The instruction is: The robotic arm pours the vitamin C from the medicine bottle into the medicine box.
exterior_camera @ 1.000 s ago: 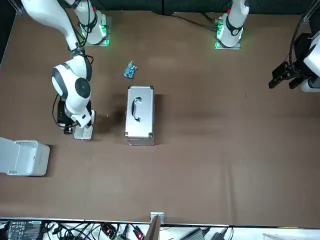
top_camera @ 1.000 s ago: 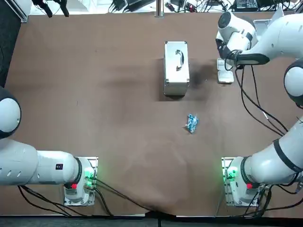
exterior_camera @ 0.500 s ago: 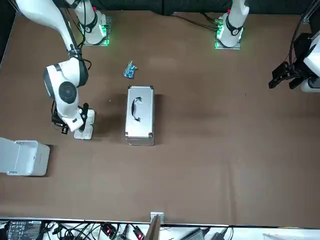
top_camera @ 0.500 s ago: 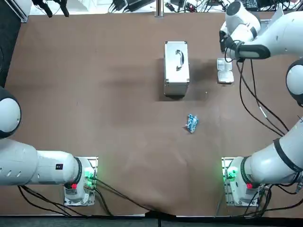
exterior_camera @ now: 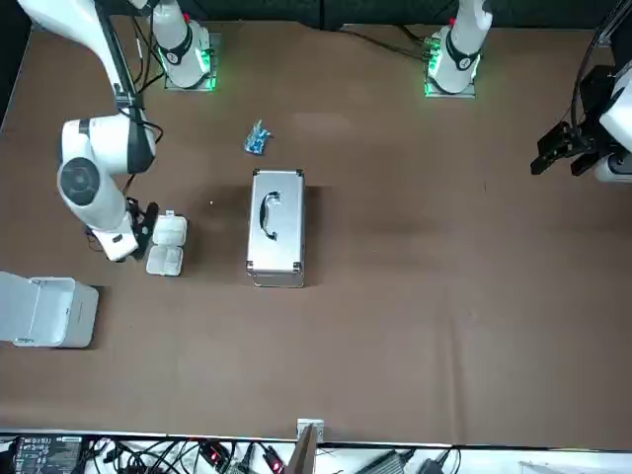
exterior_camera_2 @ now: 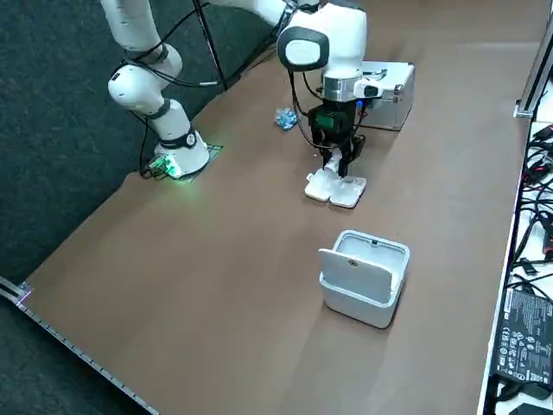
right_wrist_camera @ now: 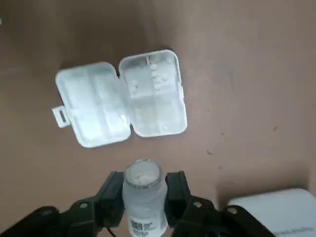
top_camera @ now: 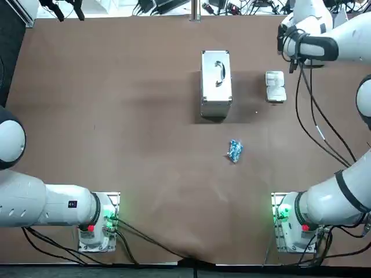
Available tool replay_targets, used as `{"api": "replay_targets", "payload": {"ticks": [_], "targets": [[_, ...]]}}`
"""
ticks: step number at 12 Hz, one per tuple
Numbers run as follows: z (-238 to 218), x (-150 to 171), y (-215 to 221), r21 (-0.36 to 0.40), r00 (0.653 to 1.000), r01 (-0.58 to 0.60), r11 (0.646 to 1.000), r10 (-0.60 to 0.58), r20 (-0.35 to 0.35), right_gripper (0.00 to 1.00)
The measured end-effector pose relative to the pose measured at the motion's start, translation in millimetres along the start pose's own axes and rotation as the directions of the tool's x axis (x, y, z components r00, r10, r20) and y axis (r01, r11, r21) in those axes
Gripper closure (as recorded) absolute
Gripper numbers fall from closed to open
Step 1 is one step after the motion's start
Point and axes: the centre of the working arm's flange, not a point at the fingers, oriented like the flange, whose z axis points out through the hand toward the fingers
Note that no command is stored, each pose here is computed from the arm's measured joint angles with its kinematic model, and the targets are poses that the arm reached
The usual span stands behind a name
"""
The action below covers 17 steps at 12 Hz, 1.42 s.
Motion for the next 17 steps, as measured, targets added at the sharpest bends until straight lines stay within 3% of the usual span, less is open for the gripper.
{"api": "replay_targets", "payload": {"ticks": [4,11,15,16,17], "targets": [[6,-32,6,0.076,0.986,-0.056,0.996,0.067,-0.151,0.56],[16,-77,21,0.093,0.920,-0.189,0.977,0.210,-0.330,0.56],[26,-117,25,0.126,0.847,-0.252,0.959,0.282,-0.451,0.56],[29,-128,25,0.142,0.820,-0.281,0.949,0.314,-0.478,0.56],[37,-149,24,0.149,0.769,-0.331,0.932,0.358,-0.529,0.56]]}}
